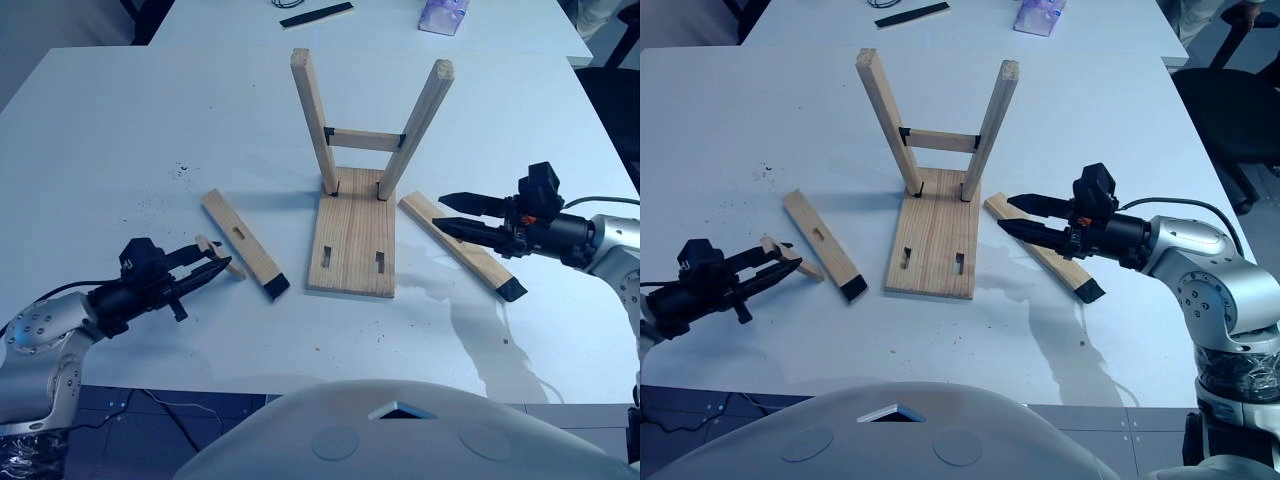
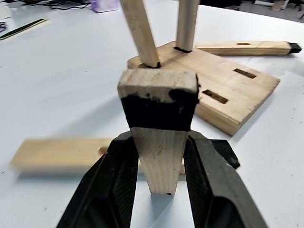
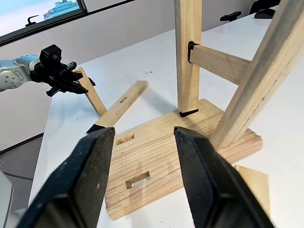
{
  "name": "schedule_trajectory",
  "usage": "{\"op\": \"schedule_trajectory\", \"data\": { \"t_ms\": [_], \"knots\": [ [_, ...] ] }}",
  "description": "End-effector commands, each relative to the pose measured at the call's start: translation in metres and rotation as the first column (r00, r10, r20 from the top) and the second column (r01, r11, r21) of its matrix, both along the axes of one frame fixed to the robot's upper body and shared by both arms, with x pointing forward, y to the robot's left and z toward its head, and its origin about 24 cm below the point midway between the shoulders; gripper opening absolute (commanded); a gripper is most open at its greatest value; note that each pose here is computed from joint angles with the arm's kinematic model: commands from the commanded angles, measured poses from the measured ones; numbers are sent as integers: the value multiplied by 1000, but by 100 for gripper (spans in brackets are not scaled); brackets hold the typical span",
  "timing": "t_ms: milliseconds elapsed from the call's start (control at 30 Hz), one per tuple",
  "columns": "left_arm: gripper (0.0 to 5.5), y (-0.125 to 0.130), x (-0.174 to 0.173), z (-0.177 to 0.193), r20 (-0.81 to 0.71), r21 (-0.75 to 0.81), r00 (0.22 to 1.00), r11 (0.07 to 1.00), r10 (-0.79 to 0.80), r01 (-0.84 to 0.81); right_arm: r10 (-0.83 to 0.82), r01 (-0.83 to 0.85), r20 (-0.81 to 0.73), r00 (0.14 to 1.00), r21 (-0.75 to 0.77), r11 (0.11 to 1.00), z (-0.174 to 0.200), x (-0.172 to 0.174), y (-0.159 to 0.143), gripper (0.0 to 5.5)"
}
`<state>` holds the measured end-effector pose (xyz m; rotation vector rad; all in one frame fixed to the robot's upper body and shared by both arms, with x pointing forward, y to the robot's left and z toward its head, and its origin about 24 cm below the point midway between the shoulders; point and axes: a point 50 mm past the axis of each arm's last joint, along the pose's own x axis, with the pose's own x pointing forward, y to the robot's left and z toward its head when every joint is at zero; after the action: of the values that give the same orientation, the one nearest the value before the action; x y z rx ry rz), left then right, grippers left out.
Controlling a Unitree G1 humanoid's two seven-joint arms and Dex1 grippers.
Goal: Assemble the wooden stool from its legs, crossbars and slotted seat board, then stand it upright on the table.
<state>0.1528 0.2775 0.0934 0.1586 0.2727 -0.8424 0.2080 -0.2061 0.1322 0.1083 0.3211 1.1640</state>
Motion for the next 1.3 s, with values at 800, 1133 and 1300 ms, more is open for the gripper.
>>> {"op": "schedule_trajectory", "data": {
  "t_ms": [800, 1133, 1300],
  "knots": [
    [131, -1, 35, 4, 78, 4, 991, 994, 106, -107, 12, -10, 20, 1000, -77, 997, -7, 1, 0, 229],
    [131, 2, 34, -29, -49, 224, 994, 971, 95, -82, 10, -8, 19, 1000, -100, 995, -12, 1, 0, 229],
    [131, -8, 36, -34, -102, 186, 993, 982, 59, -40, 20, -18, 15, 1000, -119, 993, -16, 2, 3, 229]
  ]
}}
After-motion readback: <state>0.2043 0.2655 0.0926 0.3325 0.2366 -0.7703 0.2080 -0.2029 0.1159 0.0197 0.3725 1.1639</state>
